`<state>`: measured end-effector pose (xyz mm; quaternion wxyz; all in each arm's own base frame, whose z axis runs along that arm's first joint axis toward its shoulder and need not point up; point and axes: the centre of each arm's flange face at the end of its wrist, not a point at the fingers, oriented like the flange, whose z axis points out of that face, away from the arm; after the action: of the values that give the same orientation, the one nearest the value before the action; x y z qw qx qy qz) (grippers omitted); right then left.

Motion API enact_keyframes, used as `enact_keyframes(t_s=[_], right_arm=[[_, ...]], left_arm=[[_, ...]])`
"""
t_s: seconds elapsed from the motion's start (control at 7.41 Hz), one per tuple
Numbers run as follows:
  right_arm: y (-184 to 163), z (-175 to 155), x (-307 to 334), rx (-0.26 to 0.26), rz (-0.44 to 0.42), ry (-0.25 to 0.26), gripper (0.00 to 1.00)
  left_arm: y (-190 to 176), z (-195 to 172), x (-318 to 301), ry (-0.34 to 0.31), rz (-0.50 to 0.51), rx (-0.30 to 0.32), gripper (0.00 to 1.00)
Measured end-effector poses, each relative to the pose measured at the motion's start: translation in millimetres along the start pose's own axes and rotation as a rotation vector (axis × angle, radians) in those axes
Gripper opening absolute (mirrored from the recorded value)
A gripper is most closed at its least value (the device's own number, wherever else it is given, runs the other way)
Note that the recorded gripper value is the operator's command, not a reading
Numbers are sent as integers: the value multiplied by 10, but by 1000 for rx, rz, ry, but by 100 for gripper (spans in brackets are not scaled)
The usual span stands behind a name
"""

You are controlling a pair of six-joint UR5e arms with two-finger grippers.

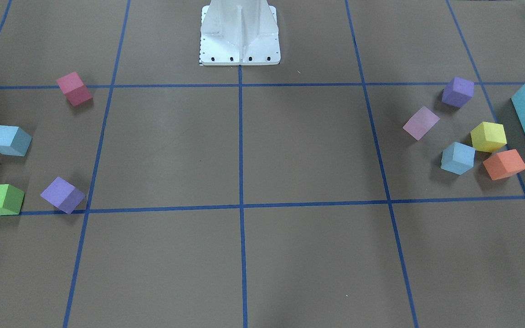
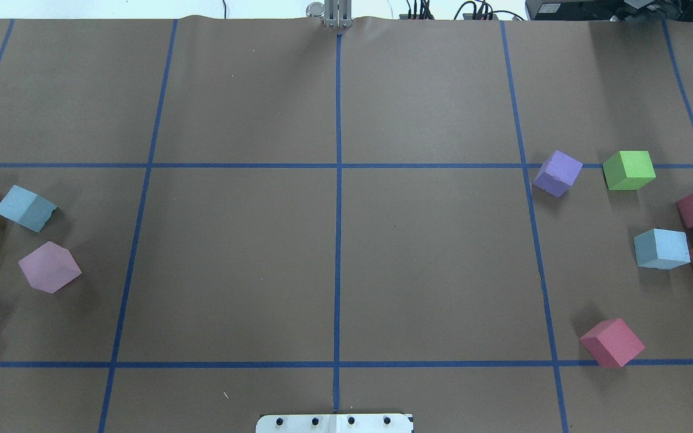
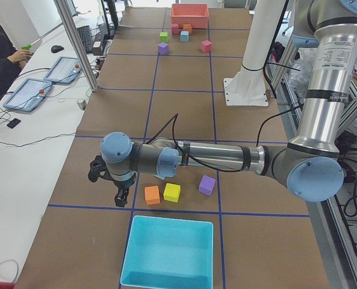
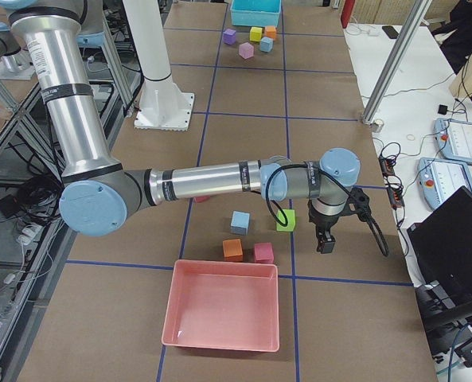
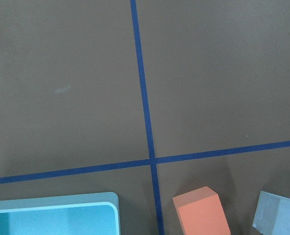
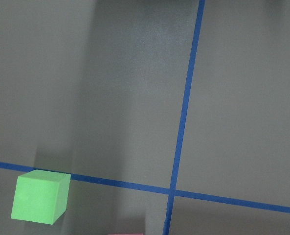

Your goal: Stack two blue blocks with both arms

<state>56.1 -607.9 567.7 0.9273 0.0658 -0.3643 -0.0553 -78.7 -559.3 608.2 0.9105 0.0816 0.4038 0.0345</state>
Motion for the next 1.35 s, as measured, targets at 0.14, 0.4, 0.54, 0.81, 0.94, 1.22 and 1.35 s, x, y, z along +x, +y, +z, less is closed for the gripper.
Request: enact_keyframes(t_s=[0.14,0.4,0.54,0.81,0.94,1.22,1.35], right_arm=[[-1,-3,-2,1,-1,1,100],[-8,-35,-45,8,5,-1,100],[-23,-49,-114,12,20,2,100],[-11,-49,-249,16,34,13,100],[6,-44,-308,16,33,8,100],[133,31,-586,7,12,-23,100],[233,67,-744,1,-3,-40,100]], left_arm=[[0,-3,3,0,1,1,98],[-4,-25,25,1,3,3,98],[-6,-39,37,1,4,5,98],[3,-41,36,1,3,4,98],[5,-42,37,1,3,4,98],[15,-50,45,1,2,5,98],[17,-52,48,1,2,5,98]])
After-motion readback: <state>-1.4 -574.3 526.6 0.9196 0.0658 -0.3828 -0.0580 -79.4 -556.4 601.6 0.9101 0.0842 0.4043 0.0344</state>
